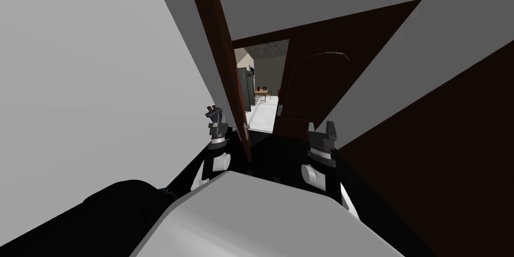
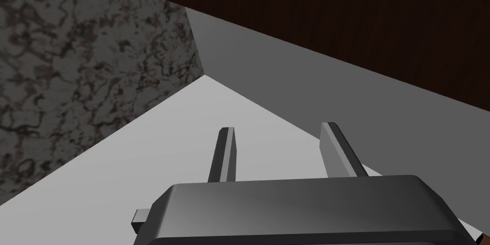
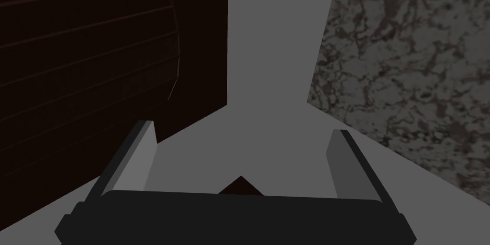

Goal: Pull the door open

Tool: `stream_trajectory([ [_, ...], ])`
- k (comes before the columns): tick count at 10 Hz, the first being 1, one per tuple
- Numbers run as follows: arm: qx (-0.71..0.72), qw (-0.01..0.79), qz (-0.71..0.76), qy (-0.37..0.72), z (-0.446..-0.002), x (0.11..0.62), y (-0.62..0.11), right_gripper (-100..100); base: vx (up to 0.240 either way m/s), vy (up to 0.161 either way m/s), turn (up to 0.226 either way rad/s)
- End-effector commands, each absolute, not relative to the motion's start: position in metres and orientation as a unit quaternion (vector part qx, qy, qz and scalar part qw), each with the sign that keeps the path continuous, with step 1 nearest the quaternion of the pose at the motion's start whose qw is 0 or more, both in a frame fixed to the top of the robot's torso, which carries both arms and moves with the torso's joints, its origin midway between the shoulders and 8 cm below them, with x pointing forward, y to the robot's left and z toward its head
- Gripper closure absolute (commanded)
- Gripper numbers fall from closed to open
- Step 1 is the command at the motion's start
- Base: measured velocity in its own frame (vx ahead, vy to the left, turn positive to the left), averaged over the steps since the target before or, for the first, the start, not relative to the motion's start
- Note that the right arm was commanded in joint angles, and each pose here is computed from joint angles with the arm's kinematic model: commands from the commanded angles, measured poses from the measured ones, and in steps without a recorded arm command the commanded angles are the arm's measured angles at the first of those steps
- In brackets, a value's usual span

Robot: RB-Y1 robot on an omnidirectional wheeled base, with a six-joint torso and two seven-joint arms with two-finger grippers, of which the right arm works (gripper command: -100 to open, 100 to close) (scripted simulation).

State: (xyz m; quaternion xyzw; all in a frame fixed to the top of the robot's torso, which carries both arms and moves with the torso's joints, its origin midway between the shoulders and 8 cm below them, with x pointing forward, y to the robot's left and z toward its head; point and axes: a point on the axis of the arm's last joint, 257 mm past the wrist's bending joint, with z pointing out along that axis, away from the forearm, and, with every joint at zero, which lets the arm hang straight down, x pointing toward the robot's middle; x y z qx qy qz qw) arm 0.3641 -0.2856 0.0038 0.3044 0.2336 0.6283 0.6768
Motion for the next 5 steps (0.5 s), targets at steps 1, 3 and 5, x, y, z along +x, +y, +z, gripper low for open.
stream_trajectory([
  [1,0.308,0.681,0.618,0.242,-0.006,0.375,-0.292,-100,0.086,-0.042,0.069],
  [3,0.316,0.682,0.610,0.251,-0.018,0.385,-0.296,-100,0.052,-0.043,0.030],
  [5,0.319,0.690,0.597,0.258,-0.026,0.400,-0.304,-100,0.065,-0.050,0.087],
])
